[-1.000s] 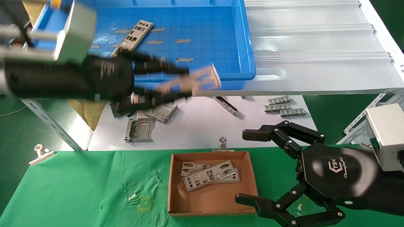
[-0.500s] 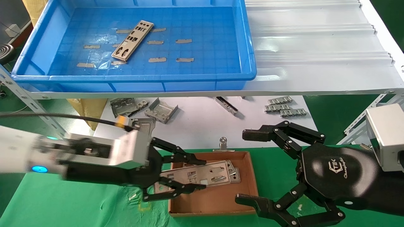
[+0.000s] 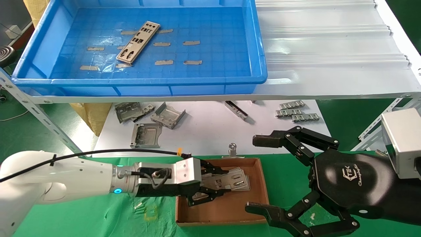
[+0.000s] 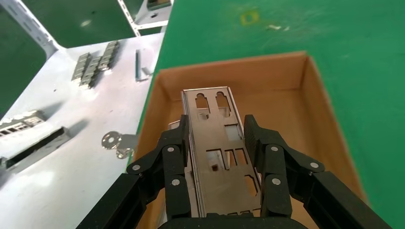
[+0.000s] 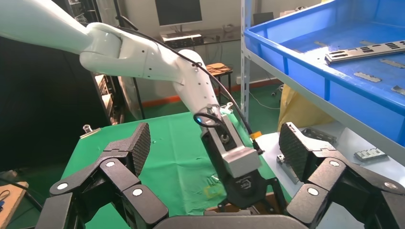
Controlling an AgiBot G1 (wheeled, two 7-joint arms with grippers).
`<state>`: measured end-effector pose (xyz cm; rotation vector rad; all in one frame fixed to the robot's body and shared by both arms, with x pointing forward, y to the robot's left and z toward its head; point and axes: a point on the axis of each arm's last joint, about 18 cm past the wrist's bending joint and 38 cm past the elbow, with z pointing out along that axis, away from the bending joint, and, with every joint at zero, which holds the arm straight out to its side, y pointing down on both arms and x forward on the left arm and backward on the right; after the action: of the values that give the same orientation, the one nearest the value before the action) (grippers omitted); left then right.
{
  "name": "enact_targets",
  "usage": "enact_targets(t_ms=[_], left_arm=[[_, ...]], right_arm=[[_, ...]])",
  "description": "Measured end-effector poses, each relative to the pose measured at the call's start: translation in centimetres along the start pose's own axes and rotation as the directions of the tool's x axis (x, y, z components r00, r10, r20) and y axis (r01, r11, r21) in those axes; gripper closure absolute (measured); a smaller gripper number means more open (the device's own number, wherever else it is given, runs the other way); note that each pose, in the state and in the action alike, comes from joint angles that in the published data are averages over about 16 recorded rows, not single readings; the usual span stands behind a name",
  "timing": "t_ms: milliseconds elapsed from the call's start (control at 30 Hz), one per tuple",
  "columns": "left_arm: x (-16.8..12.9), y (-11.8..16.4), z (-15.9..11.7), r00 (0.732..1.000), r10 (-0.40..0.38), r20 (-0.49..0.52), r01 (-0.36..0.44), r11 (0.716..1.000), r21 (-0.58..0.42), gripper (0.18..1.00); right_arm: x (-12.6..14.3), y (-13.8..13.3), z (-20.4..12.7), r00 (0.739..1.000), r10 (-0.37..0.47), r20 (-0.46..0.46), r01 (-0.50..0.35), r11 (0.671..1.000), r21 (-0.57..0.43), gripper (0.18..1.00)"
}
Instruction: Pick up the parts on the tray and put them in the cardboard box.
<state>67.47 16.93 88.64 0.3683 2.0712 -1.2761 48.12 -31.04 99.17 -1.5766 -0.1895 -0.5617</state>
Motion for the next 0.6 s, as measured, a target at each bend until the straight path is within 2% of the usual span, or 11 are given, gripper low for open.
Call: enact_targets(t_ms=[367, 600], left_arm=[[-0.7, 0.9, 1.8, 1.0, 0.021, 0.024, -0.02, 1.0, -0.024, 0.724], [-1.3, 0.4, 1.7, 0.999, 0.039, 0.026, -0.039, 0.999, -0.007, 0.673]], right_arm=[[0.0, 0.0, 0.0, 1.0, 0.0, 0.0, 0.0, 1.0, 0.0, 0.178], [0.0, 0.0, 0.0, 1.0, 0.0, 0.0, 0.0, 1.0, 0.0, 0.178]])
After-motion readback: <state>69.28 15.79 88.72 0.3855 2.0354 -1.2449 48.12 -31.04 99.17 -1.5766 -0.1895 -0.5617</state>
